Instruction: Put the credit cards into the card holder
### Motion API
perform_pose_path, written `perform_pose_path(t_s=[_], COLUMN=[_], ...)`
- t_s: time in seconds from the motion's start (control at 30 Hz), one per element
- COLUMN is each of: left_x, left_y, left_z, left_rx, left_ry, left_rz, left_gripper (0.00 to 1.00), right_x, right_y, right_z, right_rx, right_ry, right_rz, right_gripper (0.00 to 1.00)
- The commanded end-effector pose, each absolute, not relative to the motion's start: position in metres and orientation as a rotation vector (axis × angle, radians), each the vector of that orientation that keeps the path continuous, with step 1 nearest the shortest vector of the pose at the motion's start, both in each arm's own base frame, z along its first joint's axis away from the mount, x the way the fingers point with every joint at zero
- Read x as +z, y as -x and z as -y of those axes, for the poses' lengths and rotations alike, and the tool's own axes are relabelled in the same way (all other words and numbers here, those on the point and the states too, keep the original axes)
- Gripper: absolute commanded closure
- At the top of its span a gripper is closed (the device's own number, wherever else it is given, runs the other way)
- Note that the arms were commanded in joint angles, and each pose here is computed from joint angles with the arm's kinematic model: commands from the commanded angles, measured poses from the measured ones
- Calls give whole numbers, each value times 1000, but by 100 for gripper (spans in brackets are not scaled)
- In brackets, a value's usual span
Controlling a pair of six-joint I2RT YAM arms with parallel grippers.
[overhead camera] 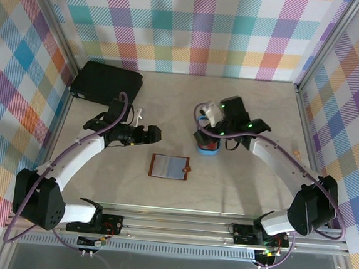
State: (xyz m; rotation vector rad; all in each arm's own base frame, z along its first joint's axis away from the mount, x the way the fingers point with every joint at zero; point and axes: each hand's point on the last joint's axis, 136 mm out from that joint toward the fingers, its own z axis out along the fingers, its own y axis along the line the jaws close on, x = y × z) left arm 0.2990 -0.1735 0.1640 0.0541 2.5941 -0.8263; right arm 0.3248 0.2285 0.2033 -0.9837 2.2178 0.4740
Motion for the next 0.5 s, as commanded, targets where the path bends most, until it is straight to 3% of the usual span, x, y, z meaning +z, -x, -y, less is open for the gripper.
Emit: perform_pose_path(t_s=[0.0, 0.23, 0.47], left_x=[168, 176, 151], left_y=[-301, -313, -310], left_z=[179, 202, 203], left_rx=[-870, -1022, -1020], left_ry=[-158, -252, -277], left_rz=[-2580, -2484, -2564], left_gripper=[1, 0, 0], right_x=[195, 160, 114], right_y=[-327, -341, -375], right_z=[-199, -206, -201], right_rx=[467, 440, 272], right_ry=[1128, 1493, 1781], right_rz=[-2213, -1969, -1885], right_gripper=[31, 33, 38])
